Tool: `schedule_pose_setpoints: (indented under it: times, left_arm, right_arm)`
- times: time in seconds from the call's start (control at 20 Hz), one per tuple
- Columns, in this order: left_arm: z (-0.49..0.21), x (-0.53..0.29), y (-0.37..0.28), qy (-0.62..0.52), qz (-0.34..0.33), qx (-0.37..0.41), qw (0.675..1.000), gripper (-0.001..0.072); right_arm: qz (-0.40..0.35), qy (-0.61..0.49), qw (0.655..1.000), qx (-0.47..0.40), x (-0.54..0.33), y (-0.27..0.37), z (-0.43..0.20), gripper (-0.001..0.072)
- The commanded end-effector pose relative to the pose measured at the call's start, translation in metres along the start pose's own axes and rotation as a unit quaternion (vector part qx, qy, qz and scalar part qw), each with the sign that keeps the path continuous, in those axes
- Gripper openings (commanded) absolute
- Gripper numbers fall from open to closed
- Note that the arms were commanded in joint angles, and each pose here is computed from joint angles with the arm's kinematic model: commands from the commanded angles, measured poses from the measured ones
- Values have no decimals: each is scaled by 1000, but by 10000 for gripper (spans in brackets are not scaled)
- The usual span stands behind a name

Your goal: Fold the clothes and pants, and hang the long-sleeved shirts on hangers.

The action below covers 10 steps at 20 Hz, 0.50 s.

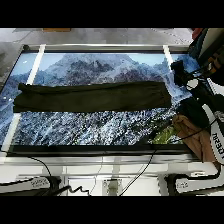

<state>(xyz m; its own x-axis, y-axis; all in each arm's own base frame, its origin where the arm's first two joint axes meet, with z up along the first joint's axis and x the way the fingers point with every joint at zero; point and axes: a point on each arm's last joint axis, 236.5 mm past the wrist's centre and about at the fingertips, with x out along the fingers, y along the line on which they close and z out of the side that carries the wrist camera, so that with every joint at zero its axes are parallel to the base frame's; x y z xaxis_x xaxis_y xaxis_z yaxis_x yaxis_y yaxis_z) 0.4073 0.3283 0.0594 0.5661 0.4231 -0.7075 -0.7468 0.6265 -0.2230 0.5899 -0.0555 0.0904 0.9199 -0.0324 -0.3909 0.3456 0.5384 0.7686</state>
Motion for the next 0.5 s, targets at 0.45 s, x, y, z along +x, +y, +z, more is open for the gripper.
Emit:
schedule_pose_setpoints:
  times: [0.45]
  left_arm:
    - [-105,42,26,155,-134,-238,949,696]
  right_arm:
    - [-20,54,998,-16,-10,-5,-20,682]
